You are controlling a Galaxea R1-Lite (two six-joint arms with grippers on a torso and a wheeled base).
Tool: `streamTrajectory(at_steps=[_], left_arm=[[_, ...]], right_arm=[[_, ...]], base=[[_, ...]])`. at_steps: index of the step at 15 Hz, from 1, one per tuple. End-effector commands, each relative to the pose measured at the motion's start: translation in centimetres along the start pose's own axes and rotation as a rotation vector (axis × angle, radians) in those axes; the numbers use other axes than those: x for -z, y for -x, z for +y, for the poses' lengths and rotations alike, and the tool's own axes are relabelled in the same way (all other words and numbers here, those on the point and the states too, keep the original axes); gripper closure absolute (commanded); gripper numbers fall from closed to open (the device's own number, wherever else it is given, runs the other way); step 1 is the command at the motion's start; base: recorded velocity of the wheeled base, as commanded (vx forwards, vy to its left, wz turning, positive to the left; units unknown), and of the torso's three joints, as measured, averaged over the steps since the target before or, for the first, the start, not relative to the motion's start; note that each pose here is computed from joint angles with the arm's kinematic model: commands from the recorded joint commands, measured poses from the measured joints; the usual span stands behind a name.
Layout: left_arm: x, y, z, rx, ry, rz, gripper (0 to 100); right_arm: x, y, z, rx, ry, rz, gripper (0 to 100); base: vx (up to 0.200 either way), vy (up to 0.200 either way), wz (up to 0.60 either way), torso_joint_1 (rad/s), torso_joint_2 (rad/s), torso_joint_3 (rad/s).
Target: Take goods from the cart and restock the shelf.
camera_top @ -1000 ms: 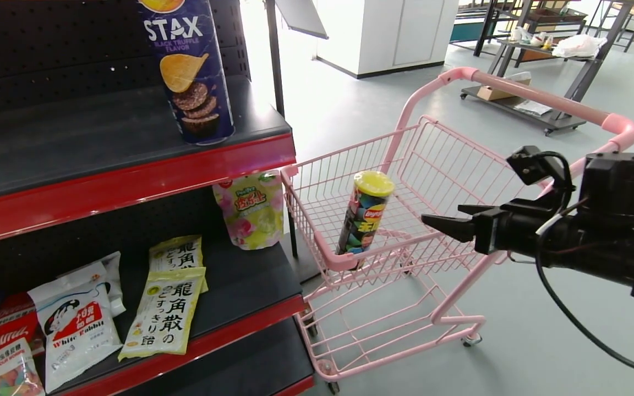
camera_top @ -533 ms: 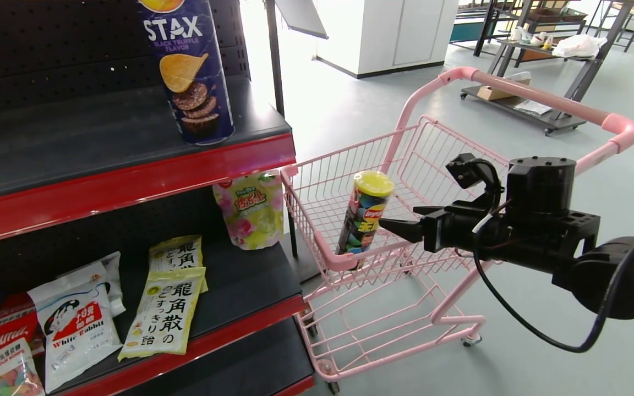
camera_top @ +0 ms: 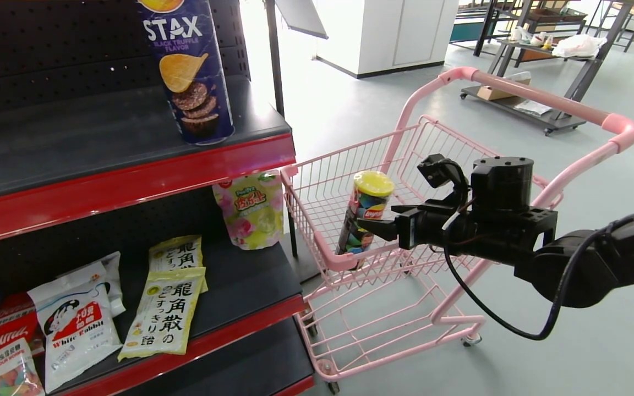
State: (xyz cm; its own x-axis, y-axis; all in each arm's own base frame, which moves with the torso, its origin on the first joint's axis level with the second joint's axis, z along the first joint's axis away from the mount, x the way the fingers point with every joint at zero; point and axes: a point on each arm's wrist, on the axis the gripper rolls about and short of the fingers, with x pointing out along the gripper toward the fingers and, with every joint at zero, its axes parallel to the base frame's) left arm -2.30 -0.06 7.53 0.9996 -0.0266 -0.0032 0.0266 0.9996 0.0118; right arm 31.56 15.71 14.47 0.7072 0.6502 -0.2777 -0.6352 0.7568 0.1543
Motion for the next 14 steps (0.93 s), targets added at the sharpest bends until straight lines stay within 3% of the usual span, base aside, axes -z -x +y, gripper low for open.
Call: streamTrajectory(at_steps=[1,14], left_arm=[[0.0,0.0,0.0,-0.002,0.000,0.001,0],[0.0,0.0,0.0,-0.002,0.000,0.001,0]], right_arm=[[-0.1,-0.7,-0.2,0.002,0.002,-0.005,0],[0.1,-3.7,-0.4,0.000,0.009,-0.007,0]], base=[[0.000,0.000,0.00,0.000,0.00,0.000],[0.000,0.000,0.00,0.000,0.00,0.000]])
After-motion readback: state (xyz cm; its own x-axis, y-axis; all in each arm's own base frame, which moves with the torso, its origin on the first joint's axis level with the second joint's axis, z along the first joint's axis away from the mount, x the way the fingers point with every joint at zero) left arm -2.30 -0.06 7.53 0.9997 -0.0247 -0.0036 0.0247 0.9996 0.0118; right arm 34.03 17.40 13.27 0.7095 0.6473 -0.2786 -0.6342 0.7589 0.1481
